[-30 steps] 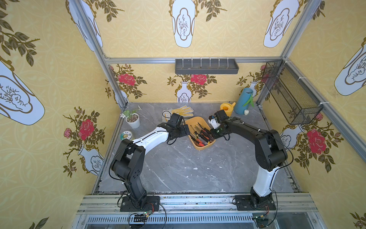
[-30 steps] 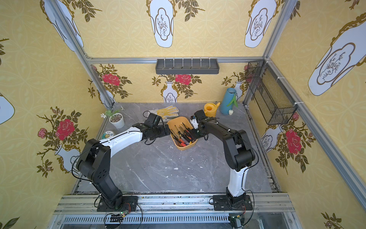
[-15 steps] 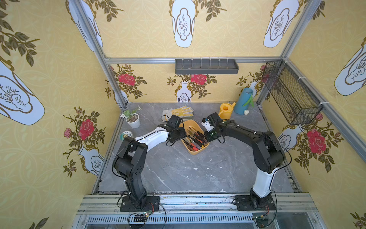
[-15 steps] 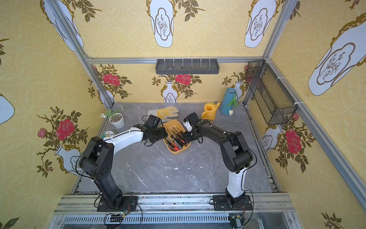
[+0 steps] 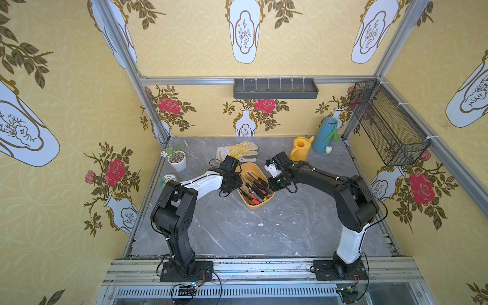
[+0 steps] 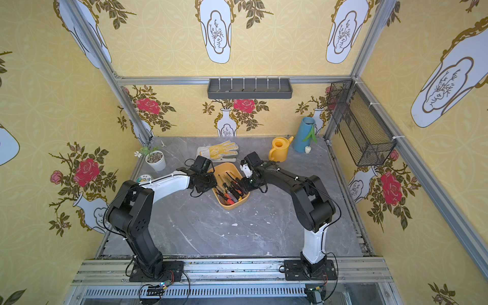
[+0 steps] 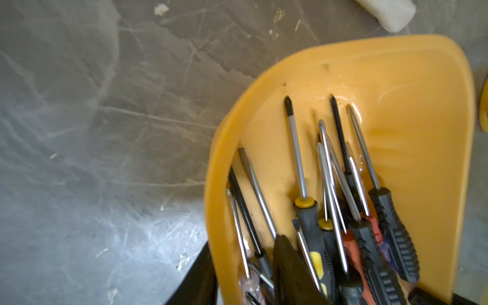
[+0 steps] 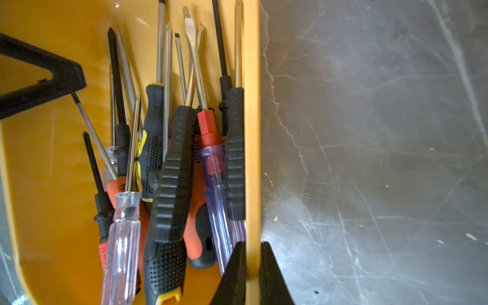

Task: Take out the screwdriver from the storage box
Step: Move the storage box to the center of the board, then pick up the storage box at the center of the board.

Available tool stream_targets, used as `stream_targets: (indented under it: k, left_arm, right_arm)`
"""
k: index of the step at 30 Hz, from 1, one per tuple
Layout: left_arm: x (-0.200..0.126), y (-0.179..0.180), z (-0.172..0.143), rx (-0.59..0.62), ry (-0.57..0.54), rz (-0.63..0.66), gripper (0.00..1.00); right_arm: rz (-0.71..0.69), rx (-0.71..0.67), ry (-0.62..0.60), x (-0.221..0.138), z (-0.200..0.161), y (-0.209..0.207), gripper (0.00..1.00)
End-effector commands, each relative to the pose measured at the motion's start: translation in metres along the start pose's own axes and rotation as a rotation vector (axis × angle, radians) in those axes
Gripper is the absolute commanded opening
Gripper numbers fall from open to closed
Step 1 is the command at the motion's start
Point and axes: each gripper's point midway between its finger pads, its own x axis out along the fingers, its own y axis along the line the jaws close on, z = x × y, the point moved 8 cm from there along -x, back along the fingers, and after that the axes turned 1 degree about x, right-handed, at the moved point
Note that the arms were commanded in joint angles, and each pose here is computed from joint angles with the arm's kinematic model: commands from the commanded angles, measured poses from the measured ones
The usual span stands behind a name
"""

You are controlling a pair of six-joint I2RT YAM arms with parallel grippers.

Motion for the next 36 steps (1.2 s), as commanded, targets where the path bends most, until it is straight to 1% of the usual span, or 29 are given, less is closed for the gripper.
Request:
stream_targets:
  k: [1,4,7,9,10,11,15,20,24,29,33,36]
  left_arm:
    - [0.004,0.004,0.000,0.010,-0.004,0.034,0.28]
    - [0.007,0.005,-0.001,0.009,0.002,0.044,0.24]
    - [0.008,0.005,0.001,0.007,0.004,0.045,0.13]
    - [0.009,0.004,0.002,0.005,0.008,0.048,0.08]
    - [0.009,0.004,0.002,0.004,0.011,0.051,0.03]
    - [0.010,0.004,0.003,0.002,0.016,0.056,0.00]
    - [0.013,0.004,0.004,0.036,0.044,0.075,0.00]
    - [0.010,0.003,0.005,0.031,0.033,0.063,0.00]
    - [0.007,0.003,0.005,0.035,0.022,0.051,0.00]
    - [0.006,0.002,0.004,0.038,0.027,0.046,0.00]
    - [0.006,0.002,0.005,0.041,0.022,0.046,0.00]
    - [0.004,0.002,0.006,0.056,0.015,0.054,0.00]
  right_arm:
    - [0.038,-0.002,-0.039,-0.008,0.009,0.007,0.23]
    - [0.048,-0.010,-0.061,-0.012,0.016,0.010,0.31]
    - [0.044,-0.024,-0.083,-0.019,0.023,0.012,0.39]
    - [0.043,-0.039,-0.100,-0.026,0.029,0.014,0.41]
    - [0.042,-0.046,-0.108,-0.029,0.031,0.015,0.42]
    - [0.041,-0.055,-0.117,-0.033,0.033,0.016,0.42]
    - [0.063,-0.097,-0.134,-0.046,0.041,0.023,0.43]
    - [0.081,-0.146,-0.098,-0.048,0.043,0.039,0.42]
    - [0.078,-0.167,-0.050,-0.036,0.036,0.049,0.42]
    - [0.068,-0.158,0.027,-0.014,0.021,0.059,0.41]
    - [0.057,-0.185,0.073,0.000,0.008,0.072,0.41]
    - [0.025,-0.199,0.103,0.009,0.001,0.078,0.41]
